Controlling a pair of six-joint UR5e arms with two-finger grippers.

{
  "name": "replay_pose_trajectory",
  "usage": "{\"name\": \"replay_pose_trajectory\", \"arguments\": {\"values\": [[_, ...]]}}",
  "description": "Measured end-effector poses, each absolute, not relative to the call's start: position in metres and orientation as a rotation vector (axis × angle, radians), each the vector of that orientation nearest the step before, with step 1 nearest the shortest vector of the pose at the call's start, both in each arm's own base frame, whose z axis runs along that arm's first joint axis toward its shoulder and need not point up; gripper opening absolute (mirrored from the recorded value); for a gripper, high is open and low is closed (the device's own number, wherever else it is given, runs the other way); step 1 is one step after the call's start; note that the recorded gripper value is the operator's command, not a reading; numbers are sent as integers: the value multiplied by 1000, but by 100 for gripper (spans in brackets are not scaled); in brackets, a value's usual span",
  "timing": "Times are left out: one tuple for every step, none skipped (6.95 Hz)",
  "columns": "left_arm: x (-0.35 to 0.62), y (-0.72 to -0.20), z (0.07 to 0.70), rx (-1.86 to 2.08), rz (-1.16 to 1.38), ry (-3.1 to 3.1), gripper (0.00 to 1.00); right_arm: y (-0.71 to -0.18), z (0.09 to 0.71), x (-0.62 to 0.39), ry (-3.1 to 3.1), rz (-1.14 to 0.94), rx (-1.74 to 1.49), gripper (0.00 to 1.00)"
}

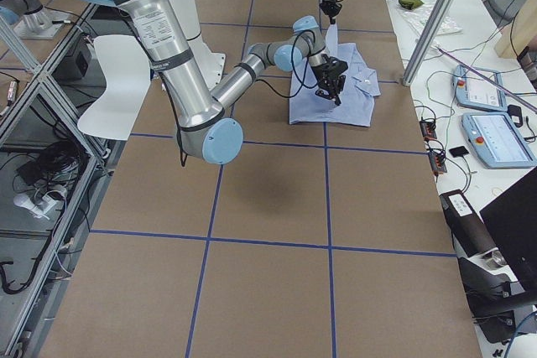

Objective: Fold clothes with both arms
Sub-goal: 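Lift the hem with both grippers and fold it up onto the collar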

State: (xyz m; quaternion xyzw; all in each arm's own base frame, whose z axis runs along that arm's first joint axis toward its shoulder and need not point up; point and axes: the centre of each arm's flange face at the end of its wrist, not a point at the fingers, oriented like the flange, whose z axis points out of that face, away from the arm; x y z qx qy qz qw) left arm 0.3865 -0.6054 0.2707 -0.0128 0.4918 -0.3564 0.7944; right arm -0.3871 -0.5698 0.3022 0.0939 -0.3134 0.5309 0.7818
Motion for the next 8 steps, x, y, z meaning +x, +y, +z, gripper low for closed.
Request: {"name": "replay_pose_trajectory", "arguments": {"values": [[386, -620, 274, -1, -765, 1051, 0, -596, 301, -400, -671, 1150, 192, 0], [386, -633, 278, 25, -765, 1041, 0, -613, 304, -412, -671, 1144, 182, 0], [389, -643, 284, 51, -764, 1038, 0, -622, 309, -421, -673, 1128, 171, 0], [396, -653, 293, 68, -760, 1041, 0, -628, 314, -427, -666, 1105, 162, 0], [403, -664, 301, 77, -759, 1043, 0, -631, 319, -431, -655, 1090, 157, 0], [410, -674, 307, 83, -760, 1045, 0, -634, 325, -432, -641, 1072, 158, 0], [416, -682, 310, 86, -760, 1046, 0, -637, 330, -431, -628, 1055, 162, 0], [421, -689, 312, 92, -762, 1047, 1, -639, 333, -430, -620, 1044, 164, 0]]}}
